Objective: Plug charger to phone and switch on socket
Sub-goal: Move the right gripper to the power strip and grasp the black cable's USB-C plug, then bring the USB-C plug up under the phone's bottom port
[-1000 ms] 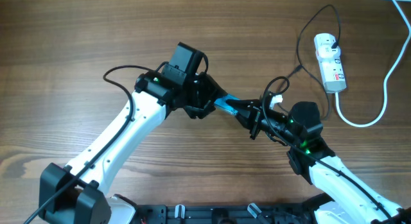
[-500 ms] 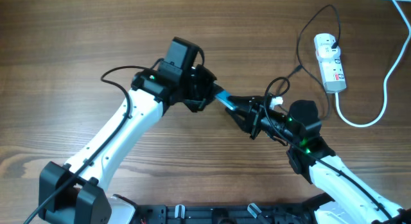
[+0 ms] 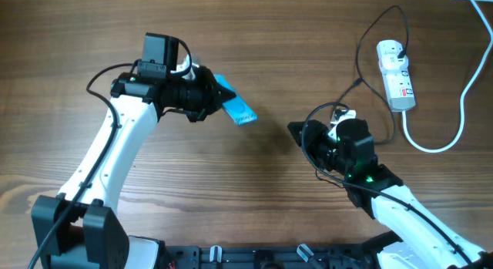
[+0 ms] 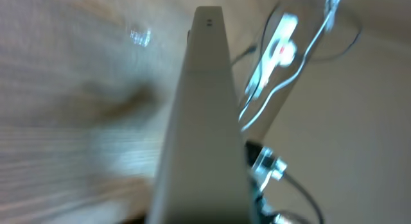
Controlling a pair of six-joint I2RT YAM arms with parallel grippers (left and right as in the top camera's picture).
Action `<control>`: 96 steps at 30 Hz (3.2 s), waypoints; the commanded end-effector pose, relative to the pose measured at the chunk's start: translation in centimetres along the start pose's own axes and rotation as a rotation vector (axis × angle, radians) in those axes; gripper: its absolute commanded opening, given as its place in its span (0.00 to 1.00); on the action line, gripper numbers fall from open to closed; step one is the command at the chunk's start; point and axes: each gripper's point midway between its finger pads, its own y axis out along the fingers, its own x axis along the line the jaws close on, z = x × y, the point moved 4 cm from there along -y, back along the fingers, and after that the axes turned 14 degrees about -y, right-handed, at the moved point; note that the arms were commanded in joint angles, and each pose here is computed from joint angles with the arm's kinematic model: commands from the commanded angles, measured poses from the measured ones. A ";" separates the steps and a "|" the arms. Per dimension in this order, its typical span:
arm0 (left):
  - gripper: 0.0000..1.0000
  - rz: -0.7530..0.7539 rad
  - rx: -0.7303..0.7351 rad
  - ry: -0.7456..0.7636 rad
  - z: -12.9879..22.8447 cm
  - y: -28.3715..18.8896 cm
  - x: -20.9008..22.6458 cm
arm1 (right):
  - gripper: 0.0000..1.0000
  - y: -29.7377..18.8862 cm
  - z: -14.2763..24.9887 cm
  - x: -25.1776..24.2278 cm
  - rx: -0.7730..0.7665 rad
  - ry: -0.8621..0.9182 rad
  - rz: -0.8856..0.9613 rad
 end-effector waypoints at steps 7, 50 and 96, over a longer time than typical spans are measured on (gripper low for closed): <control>0.04 0.092 0.348 0.151 -0.4 6.2 0.8 | 0.61 -5.4 -8.6 -0.2 -0.249 -0.143 0.517; 0.04 0.206 0.406 0.315 -0.5 5.4 0.4 | 0.04 3.2 -12.0 -0.9 0.293 -0.550 0.141; 0.04 0.394 0.359 0.453 1.1 7.2 -7.1 | 0.05 -6.4 -1.2 7.1 0.273 -0.574 -0.340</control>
